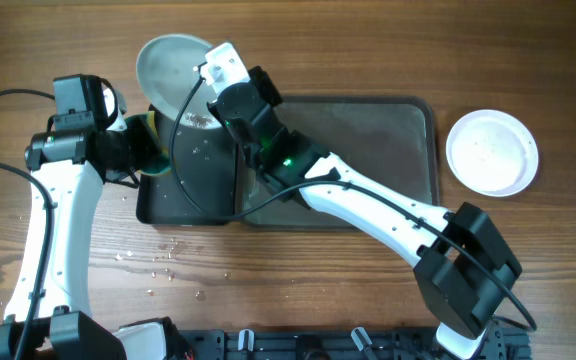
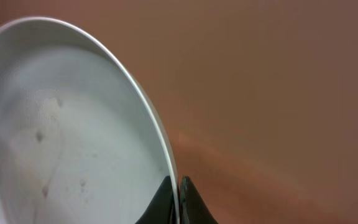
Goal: Clean dirty plates on tray and stack at the side
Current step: 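Lift the cleaned plate with the right gripper and stack it on the right plates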
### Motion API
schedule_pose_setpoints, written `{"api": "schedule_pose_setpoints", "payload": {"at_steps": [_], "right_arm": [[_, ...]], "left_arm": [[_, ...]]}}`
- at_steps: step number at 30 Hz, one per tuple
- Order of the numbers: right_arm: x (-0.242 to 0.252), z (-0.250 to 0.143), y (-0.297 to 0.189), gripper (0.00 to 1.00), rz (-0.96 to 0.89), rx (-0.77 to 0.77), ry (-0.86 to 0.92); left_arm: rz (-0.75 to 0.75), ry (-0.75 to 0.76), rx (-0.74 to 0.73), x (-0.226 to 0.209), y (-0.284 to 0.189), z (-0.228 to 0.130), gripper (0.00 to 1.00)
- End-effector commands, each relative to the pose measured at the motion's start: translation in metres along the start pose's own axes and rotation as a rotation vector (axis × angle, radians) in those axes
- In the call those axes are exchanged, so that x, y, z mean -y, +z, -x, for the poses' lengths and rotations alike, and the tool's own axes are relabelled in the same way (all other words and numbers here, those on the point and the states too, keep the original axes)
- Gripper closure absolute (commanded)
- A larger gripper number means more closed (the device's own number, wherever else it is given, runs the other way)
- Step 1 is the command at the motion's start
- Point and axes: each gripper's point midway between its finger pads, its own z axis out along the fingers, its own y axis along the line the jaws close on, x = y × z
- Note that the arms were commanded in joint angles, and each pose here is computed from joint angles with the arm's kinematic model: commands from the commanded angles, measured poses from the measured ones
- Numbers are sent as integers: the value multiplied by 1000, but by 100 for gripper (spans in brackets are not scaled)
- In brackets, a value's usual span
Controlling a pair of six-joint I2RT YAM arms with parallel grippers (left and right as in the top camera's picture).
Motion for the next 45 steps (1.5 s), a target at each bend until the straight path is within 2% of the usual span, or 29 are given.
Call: {"api": "schedule_pose_setpoints", "payload": {"at_steps": [1, 11, 15, 30, 36, 39, 41, 45], "right_arm": [[8, 44, -15, 96, -56, 117, -168], [19, 111, -41, 96, -204, 350, -426], [23, 130, -53, 95, -257, 415, -455], [18, 126, -52, 96, -238, 403, -453], [25, 82, -23, 96, -130, 261, -127], [29, 23, 0, 96, -40, 59, 166], [17, -20, 9, 96, 96, -104, 349], [14, -55, 12, 96, 220, -271, 569]], "left_arm": [[-11, 21, 4, 3, -1, 1, 96], [-11, 21, 4, 3, -1, 1, 96], [-11, 21, 4, 3, -1, 1, 96], [-11, 21, 4, 3, -1, 1, 96], [-11, 21, 4, 3, -1, 1, 96], [-11, 21, 4, 3, -1, 1, 96], [-11, 21, 3, 3, -1, 1, 96], [-11, 21, 4, 3, -1, 1, 96]]}}
